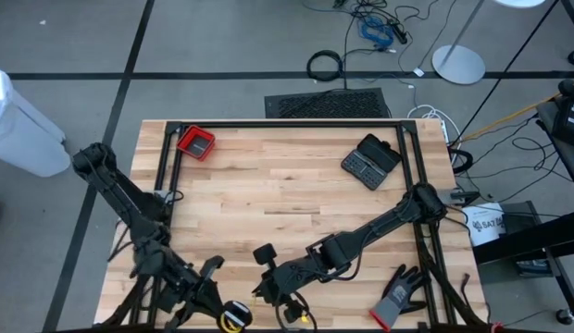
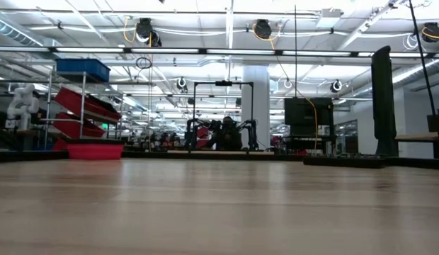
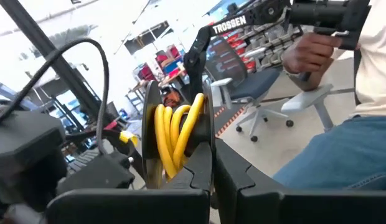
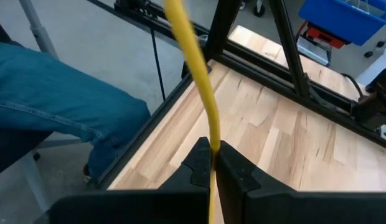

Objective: Coil cords
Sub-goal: Coil the yellow cable wire onto the spool

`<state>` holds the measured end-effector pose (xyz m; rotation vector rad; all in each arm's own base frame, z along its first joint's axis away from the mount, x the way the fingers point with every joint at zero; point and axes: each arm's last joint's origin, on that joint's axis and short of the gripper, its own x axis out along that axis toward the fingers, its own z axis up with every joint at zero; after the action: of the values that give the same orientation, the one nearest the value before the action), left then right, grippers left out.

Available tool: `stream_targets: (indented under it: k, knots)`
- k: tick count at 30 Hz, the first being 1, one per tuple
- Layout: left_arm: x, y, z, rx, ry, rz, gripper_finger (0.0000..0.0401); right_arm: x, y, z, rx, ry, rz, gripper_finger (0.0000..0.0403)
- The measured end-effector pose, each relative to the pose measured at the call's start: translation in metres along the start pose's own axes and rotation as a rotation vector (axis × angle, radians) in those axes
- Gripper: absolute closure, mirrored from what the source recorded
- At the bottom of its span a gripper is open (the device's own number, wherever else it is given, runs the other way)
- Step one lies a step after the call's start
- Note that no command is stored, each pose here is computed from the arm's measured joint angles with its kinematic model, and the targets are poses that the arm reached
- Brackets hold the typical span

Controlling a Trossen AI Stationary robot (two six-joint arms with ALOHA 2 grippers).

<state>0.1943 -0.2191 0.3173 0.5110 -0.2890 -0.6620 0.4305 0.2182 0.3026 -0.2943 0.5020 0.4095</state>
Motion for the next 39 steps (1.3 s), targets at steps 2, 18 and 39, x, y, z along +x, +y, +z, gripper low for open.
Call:
stream_targets:
  k: [2,18,39]
  knots:
    - [0.003,0.001,-0.004,0.001,-0.004,0.000,0.0397,0.003,-0.002,-0.002,0.005,0.000,0.001,0.0403]
    - [0.018,0.009,-0.030,-0.120,-0.035,-0.104,0.0397,0.005,-0.010,-0.004,-0.046,0.007,-0.015,0.0403]
    - [0.018,0.015,-0.047,-0.247,0.044,-0.204,0.0397,-0.012,0.013,0.017,-0.189,0.046,-0.483,0.0403]
